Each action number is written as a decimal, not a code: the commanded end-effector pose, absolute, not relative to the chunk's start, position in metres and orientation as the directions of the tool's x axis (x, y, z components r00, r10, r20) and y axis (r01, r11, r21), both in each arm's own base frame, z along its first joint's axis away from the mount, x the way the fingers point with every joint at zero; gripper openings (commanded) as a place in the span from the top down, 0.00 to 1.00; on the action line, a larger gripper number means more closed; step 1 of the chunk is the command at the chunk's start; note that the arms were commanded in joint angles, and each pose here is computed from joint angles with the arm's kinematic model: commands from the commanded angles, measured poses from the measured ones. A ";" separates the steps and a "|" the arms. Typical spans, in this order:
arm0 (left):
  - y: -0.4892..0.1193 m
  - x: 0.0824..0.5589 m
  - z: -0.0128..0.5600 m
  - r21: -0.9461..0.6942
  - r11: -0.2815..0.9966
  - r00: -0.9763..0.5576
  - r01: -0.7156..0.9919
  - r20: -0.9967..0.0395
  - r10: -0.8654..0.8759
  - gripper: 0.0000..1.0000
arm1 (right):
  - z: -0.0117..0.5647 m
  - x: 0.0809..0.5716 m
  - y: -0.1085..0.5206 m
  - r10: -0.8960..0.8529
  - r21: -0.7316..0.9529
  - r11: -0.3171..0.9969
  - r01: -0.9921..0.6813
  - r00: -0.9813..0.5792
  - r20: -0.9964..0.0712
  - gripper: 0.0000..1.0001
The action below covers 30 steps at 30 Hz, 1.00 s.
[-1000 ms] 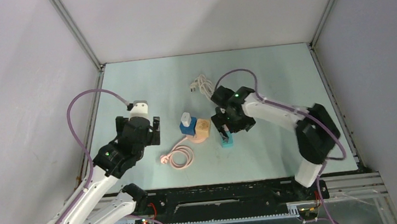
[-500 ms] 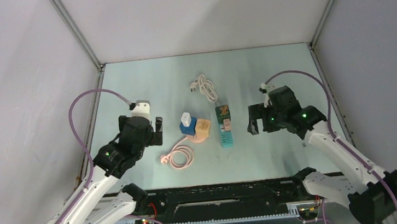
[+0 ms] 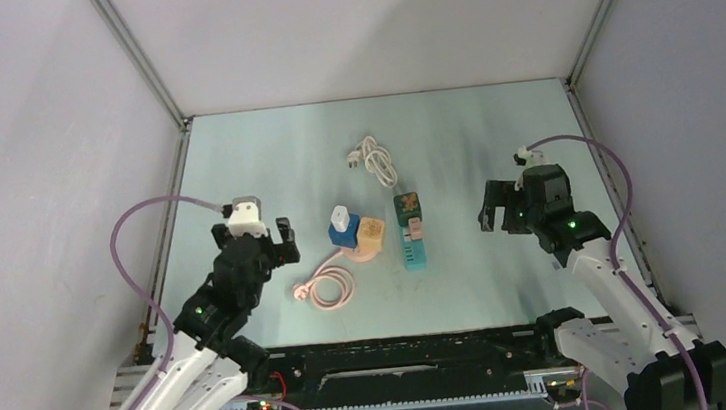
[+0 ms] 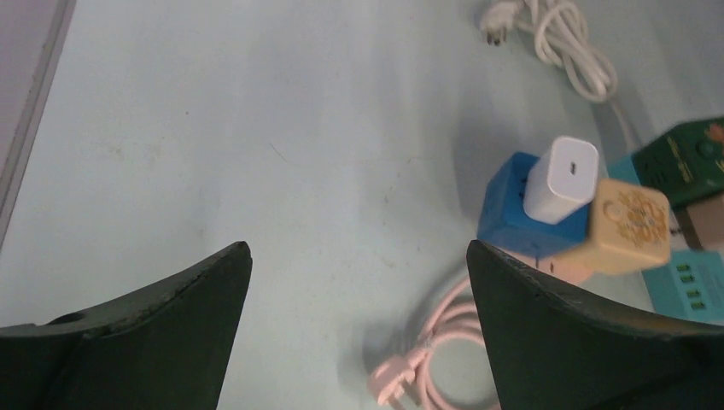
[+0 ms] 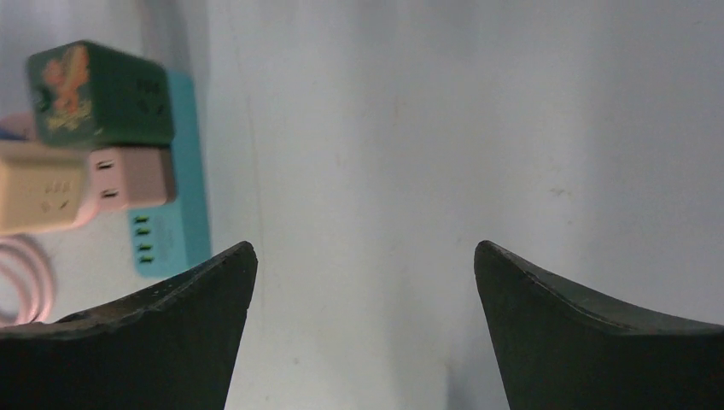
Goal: Insert the plug
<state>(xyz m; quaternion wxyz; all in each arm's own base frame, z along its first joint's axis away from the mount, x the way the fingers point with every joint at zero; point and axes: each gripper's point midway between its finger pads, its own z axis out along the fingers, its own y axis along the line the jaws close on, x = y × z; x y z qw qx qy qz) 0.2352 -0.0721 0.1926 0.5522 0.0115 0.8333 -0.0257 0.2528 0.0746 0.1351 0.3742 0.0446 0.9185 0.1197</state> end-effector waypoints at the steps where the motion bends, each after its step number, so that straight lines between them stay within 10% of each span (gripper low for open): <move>1: -0.048 0.263 0.217 -0.129 0.984 -0.086 -0.122 -0.986 -0.140 0.00 | 0.136 0.286 0.050 0.171 0.159 0.985 0.075 -0.601 -0.781 0.00; 8: 0.026 0.272 0.191 -0.165 0.909 0.112 -0.382 -0.985 -0.132 0.00 | 0.122 0.312 0.015 0.105 0.026 0.984 0.176 -0.457 -0.883 0.00; 30: 0.047 0.342 0.141 0.027 0.949 0.045 -0.313 -0.998 0.043 0.00 | 0.118 0.360 0.002 0.039 0.040 0.999 -0.020 -0.016 -0.999 0.00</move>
